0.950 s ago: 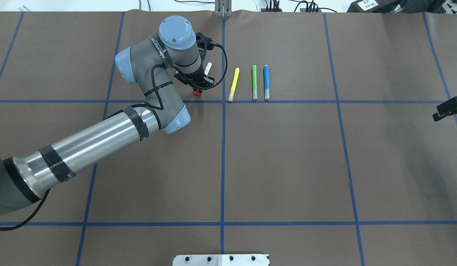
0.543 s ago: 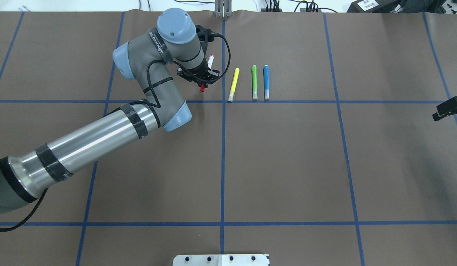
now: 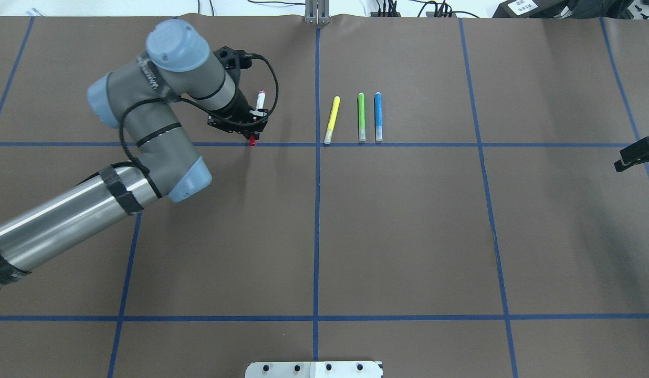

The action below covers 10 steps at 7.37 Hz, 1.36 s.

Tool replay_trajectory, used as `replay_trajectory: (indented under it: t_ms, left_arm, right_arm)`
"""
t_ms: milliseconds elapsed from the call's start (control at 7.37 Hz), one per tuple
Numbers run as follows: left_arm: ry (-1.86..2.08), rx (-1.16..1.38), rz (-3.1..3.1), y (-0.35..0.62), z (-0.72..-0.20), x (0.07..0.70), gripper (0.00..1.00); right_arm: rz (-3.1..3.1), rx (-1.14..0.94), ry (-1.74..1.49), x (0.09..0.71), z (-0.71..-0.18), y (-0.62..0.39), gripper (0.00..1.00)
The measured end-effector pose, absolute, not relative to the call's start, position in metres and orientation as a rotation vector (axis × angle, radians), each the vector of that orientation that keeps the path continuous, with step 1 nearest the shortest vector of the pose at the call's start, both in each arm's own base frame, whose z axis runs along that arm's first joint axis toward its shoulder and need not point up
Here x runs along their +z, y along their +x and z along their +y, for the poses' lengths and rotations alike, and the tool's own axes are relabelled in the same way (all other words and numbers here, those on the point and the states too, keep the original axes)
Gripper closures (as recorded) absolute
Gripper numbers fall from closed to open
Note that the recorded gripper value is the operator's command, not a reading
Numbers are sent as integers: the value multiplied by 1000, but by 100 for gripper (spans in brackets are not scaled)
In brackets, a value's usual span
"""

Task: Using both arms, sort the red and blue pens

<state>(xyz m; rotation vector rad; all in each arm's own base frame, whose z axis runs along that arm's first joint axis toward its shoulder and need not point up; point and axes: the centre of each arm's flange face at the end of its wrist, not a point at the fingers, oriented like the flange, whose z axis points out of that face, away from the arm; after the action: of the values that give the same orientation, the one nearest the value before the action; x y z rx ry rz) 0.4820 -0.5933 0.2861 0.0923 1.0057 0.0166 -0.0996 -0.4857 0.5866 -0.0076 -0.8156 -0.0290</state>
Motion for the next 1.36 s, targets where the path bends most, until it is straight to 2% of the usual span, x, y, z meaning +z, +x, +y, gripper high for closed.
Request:
replay_trajectory:
  t_ms: [679,1357]
  left_arm:
    - [41,-143,951,317,-617,416,100]
    - [220,5,670,133,-599,585,100]
  right_arm:
    - [-814,-31,-5,586,-487,-100,0]
    - [-811,-33,-3,587,-490,-101,0]
